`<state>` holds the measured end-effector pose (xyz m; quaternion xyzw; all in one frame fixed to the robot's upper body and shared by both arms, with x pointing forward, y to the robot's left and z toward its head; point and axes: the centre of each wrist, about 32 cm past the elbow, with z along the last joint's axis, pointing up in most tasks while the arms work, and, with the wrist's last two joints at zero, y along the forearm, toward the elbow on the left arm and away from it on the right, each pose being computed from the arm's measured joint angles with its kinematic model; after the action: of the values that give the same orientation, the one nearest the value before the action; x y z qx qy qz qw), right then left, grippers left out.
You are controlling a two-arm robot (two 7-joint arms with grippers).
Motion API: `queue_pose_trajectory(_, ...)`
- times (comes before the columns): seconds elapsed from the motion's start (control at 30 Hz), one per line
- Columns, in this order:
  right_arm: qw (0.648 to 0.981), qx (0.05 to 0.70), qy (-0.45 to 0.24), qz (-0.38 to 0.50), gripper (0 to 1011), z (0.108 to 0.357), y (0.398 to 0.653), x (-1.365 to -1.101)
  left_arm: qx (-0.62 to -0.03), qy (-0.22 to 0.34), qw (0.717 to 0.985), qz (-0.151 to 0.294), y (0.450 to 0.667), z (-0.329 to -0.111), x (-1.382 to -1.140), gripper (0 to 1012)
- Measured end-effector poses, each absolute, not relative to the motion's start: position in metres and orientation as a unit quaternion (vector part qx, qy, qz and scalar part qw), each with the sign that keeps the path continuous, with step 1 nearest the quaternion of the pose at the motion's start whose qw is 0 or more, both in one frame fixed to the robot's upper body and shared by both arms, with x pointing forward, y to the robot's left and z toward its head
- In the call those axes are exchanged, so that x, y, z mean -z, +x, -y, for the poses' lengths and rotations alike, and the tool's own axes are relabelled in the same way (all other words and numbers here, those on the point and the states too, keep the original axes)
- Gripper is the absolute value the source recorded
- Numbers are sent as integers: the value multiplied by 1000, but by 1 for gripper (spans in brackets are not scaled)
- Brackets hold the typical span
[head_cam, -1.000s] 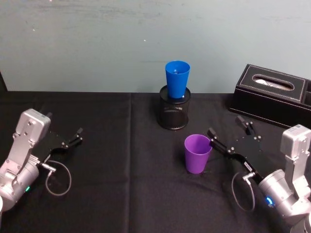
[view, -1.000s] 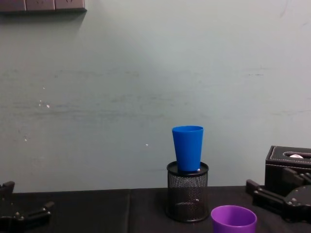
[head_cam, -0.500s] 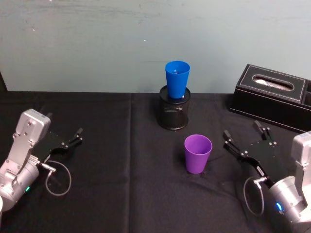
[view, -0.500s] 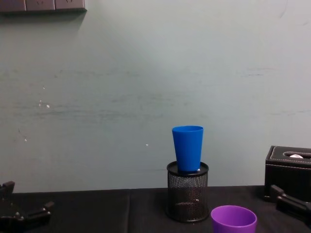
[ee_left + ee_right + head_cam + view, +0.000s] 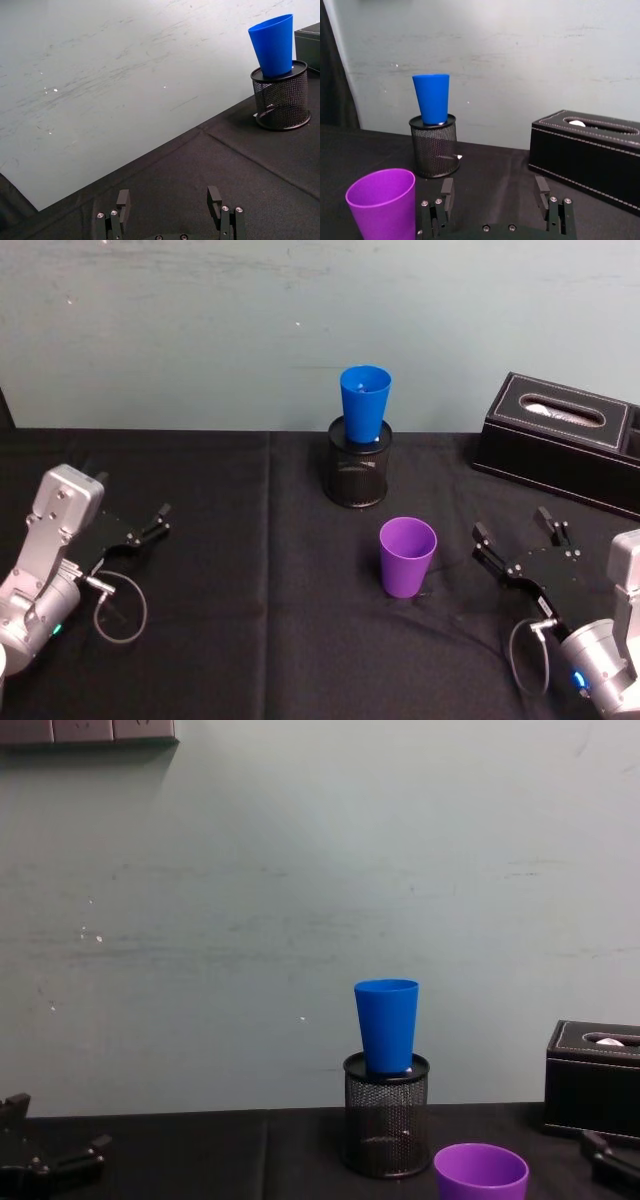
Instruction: Pick up one cup with a gripper and tap it against the other cup.
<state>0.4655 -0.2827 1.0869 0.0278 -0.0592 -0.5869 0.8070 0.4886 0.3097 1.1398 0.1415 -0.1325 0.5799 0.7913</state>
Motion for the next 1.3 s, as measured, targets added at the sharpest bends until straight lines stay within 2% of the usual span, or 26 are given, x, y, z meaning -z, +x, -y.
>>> queue_pose_trajectory(0.53, 806, 590, 20, 36, 1003, 285, 464, -1072, -580, 141, 791, 132, 489, -310, -1140, 1011)
queue_pose_trajectory(1.3, 810, 586, 21, 32, 1003, 285, 466, -1070, -580, 141, 791, 132, 489, -310, -1140, 1011)
